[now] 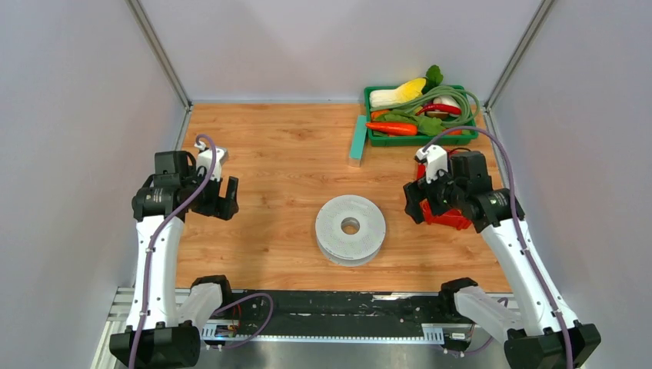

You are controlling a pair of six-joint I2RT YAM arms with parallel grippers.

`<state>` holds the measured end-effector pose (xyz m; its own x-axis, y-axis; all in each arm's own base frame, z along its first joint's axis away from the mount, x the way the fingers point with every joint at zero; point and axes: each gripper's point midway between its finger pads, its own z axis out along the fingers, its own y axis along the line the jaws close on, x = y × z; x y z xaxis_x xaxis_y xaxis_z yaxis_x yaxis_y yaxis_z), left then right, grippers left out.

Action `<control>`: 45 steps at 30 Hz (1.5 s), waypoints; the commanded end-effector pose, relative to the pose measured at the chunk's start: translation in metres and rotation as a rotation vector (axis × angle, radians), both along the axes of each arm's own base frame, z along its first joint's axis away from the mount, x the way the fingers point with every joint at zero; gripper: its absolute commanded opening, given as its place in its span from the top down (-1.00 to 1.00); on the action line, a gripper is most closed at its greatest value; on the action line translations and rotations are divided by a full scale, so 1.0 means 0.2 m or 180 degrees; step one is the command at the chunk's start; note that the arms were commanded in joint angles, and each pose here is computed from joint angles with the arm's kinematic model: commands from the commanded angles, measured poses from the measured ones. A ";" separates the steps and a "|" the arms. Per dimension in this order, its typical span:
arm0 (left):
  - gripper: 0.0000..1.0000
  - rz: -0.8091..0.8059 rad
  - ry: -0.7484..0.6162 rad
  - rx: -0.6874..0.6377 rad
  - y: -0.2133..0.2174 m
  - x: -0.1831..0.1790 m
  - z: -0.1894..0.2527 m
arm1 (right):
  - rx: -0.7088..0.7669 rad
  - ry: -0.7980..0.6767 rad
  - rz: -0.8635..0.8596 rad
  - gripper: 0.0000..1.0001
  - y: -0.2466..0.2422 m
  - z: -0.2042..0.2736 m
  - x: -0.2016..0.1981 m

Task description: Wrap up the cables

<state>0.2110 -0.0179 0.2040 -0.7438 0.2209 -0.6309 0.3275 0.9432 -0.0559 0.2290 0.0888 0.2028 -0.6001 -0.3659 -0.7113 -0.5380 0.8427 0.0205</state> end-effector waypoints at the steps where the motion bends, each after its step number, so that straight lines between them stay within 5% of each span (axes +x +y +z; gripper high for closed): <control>1: -0.85 -0.0214 -0.0169 -0.0090 -0.05 0.01 0.08 | -0.0092 0.0030 0.0405 -1.00 0.09 0.01 -0.05; 18: -0.85 -0.0286 -0.0019 -0.0138 -0.08 0.00 0.07 | -0.1441 0.0945 0.2137 -1.00 0.04 -0.44 -0.49; 24: -0.85 -0.0259 0.0004 -0.0264 -0.10 0.05 0.06 | -0.1608 0.0687 0.2210 -1.00 0.15 -0.53 -0.38; 45: -0.86 -0.0150 -0.0019 -0.0407 -0.12 0.11 0.02 | -0.1085 0.0397 0.2133 -1.00 0.76 -0.54 -0.01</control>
<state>0.2263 -0.0369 0.2024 -0.7559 0.1852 -0.6279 0.3611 0.9180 -0.1640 0.2077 0.2095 0.0731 -0.2537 -0.9123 -0.3213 -0.9561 0.2870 -0.0599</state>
